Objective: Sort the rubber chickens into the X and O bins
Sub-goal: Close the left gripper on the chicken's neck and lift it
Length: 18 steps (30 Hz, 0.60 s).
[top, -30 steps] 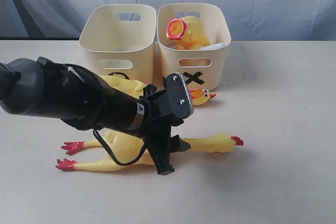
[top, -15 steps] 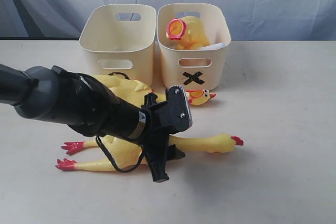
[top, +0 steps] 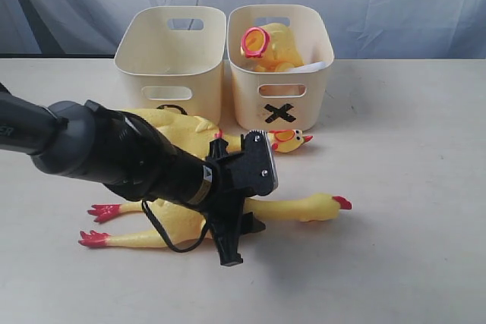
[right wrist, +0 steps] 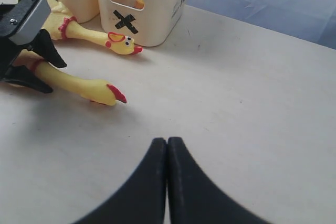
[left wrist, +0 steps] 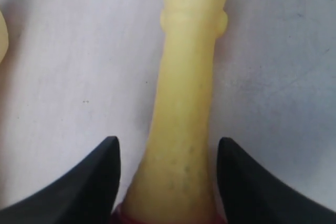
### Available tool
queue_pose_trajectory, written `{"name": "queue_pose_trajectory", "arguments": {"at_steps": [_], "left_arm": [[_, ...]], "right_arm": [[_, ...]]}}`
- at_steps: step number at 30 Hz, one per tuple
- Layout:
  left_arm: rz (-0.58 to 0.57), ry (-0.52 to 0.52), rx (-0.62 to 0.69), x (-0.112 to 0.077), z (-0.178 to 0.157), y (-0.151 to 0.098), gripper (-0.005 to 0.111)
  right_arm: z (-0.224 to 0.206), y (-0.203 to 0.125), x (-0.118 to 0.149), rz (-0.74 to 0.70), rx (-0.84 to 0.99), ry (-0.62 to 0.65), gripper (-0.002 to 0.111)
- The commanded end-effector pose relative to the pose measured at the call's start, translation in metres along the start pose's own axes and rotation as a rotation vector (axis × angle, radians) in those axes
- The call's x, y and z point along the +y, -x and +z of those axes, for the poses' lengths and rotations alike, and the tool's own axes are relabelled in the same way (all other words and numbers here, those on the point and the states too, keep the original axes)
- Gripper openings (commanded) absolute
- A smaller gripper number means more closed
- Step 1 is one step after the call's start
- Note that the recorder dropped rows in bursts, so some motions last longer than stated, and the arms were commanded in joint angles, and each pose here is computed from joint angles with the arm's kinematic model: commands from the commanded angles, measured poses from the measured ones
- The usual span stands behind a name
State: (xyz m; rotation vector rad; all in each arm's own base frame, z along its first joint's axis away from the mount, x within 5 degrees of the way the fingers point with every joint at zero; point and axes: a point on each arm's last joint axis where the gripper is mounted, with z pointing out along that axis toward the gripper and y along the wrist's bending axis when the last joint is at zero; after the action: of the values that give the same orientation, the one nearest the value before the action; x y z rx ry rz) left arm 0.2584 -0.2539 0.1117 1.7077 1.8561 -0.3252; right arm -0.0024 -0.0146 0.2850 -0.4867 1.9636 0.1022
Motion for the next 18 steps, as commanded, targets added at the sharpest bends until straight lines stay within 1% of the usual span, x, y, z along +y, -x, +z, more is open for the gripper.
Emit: {"name": "queue_pose_trajectory", "arguments": {"at_steps": [1, 3, 8, 16, 18], "left_arm": [[-0.006, -0.002, 0.024, -0.003, 0.007, -0.004, 0.038], [-0.006, -0.002, 0.024, -0.003, 0.007, -0.004, 0.025], [-0.006, -0.01, 0.018, -0.003, 0.006, -0.004, 0.0], [-0.053, 0.004, -0.047, 0.0, -0.013, 0.012, 0.0], [-0.039, 0.014, -0.068, -0.001, -0.02, 0.019, 0.0]], "right_arm": [[0.001, 0.0, 0.0, -0.001, -0.006, 0.009, 0.0], [0.001, 0.0, 0.0, -0.001, -0.006, 0.009, 0.0], [0.001, 0.0, 0.0, -0.001, -0.006, 0.009, 0.0], [0.001, 0.0, 0.0, -0.001, -0.006, 0.009, 0.0], [0.001, 0.0, 0.0, -0.001, -0.006, 0.009, 0.0]]}}
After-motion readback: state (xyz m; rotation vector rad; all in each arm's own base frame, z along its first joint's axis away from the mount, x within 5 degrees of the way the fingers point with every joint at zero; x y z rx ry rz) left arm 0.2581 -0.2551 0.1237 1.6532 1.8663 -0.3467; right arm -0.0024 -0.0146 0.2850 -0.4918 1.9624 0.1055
